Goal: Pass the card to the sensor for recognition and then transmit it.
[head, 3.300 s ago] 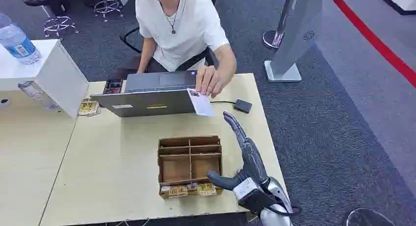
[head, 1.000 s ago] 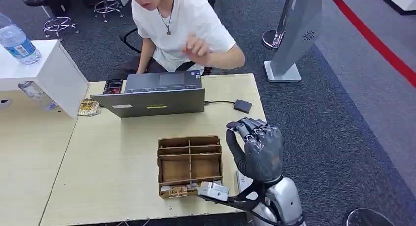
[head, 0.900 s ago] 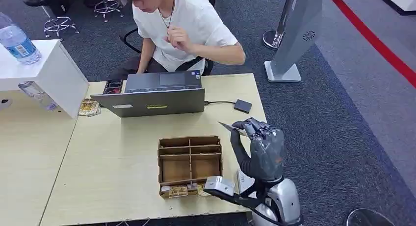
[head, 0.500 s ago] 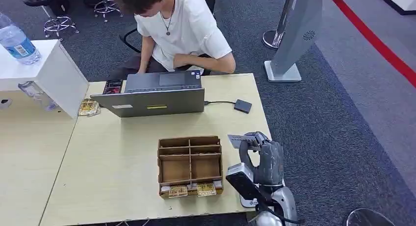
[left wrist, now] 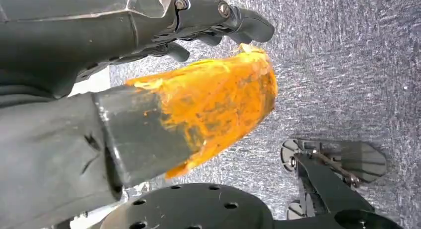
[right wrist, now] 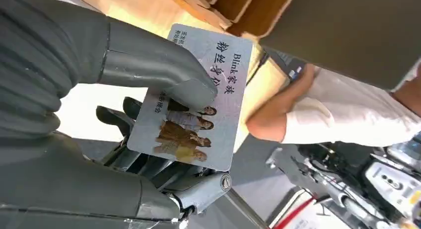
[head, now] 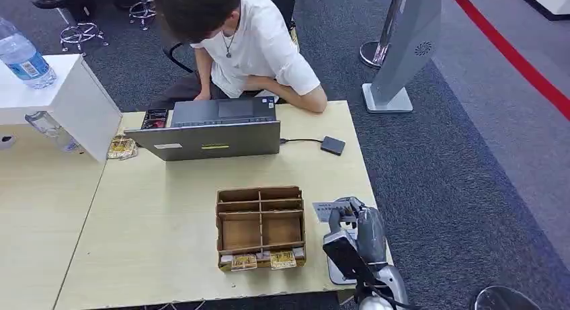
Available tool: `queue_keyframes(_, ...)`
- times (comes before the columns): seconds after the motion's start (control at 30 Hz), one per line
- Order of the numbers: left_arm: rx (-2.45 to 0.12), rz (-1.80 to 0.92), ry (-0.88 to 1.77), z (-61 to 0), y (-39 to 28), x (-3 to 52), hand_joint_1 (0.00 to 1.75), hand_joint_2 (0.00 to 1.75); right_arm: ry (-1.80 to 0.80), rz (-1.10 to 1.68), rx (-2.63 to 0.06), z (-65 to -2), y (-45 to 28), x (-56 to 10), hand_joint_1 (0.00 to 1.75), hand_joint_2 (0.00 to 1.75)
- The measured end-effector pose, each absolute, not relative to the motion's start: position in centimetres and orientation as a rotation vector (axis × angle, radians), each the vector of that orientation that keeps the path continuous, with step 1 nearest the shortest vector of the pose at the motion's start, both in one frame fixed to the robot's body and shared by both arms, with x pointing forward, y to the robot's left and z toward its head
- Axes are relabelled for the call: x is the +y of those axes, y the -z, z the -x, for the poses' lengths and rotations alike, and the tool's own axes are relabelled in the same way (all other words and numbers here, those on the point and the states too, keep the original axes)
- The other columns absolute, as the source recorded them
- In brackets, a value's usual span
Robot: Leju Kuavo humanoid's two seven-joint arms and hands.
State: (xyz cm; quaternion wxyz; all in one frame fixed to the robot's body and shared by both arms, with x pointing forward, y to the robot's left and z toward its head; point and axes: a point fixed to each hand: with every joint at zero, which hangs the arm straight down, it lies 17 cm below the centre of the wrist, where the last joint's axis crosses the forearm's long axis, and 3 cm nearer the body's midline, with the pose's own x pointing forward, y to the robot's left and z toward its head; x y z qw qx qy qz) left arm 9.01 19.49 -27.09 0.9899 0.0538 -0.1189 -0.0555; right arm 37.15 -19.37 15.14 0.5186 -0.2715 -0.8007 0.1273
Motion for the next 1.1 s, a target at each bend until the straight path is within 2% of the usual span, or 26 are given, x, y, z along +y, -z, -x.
queue_keyframes(1.1,-0.237,-0.115,0.098,-8.9,27.1,19.8,0.00,0.00,-0.317,0.646,-1.737,-36.9,-8.5,-22.2,1.75,1.75)
